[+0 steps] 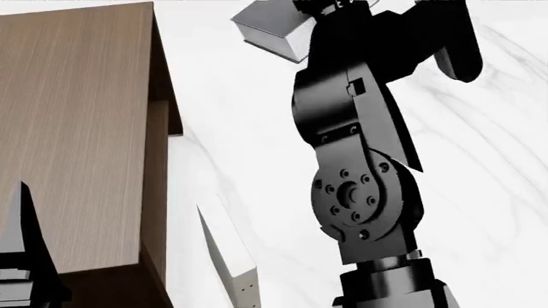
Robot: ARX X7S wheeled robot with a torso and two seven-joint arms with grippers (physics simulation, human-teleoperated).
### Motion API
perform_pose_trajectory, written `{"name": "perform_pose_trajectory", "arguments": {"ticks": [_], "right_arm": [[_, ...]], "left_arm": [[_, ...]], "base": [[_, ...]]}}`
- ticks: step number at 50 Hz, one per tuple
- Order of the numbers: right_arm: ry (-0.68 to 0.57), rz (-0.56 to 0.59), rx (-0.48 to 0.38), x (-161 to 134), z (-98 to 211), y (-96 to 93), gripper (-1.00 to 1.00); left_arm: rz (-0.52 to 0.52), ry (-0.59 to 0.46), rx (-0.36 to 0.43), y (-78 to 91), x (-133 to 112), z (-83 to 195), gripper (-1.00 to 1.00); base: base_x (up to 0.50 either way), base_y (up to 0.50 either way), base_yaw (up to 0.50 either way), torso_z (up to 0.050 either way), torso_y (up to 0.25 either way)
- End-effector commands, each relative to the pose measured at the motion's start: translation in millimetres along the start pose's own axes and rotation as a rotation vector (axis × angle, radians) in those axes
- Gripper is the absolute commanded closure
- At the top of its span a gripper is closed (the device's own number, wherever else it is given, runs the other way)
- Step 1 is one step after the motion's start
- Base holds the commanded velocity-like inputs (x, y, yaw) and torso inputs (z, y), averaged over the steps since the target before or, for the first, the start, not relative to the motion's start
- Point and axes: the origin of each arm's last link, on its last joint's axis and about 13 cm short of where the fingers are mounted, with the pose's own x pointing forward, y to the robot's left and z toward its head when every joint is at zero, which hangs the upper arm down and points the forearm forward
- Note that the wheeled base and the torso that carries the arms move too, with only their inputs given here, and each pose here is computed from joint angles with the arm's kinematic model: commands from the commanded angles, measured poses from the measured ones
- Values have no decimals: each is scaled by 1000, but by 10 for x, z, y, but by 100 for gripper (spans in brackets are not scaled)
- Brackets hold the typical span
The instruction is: Pick up the book in the middle and place it on the cabinet shelf.
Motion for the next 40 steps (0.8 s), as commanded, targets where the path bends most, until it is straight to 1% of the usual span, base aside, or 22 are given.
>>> {"name": "perform_pose_trajectory", "arguments": {"ticks": [1,3,5,6,8,9,12,16,21,29,33,40], "right_arm": [[180,222,68,-279,23,373,100],[254,242,79,-328,-10,413,100],[282,258,51,-366,-34,447,100],[292,274,18,-393,-58,484,100],[337,274,20,-426,-83,527,100],[356,290,-5,-463,-96,575,100],[410,319,-26,-549,-144,670,100],[441,337,-34,-598,-192,729,100],[480,358,-70,-661,-292,822,100],[530,377,-96,-736,-436,889,100],[562,395,-95,-776,-524,924,100],[589,391,-81,-766,-654,883,100]], "left_arm": [[-3,3,8,2,8,-15,-100],[-4,2,9,2,8,-9,-100],[-5,1,9,3,7,-7,-100],[-5,1,9,3,7,-5,-100],[-6,0,9,3,7,-3,-100],[-5,-1,9,4,8,-1,-100],[-5,-1,8,7,9,-2,-100],[-4,-2,4,8,7,2,-100],[-3,-2,1,9,2,2,-100],[-1,-5,-1,13,2,14,-100],[-1,-2,2,11,3,5,-100],[-1,-1,0,13,8,-1,-100]], "base": [[0,0,0,0,0],[0,0,0,0,0],[0,0,0,0,0],[0,0,0,0,0],[0,0,0,0,0],[0,0,0,0,0],[0,0,0,0,3],[0,0,0,0,0],[0,0,0,0,2],[0,0,0,0,1],[0,0,0,0,0],[0,0,0,0,1]]}}
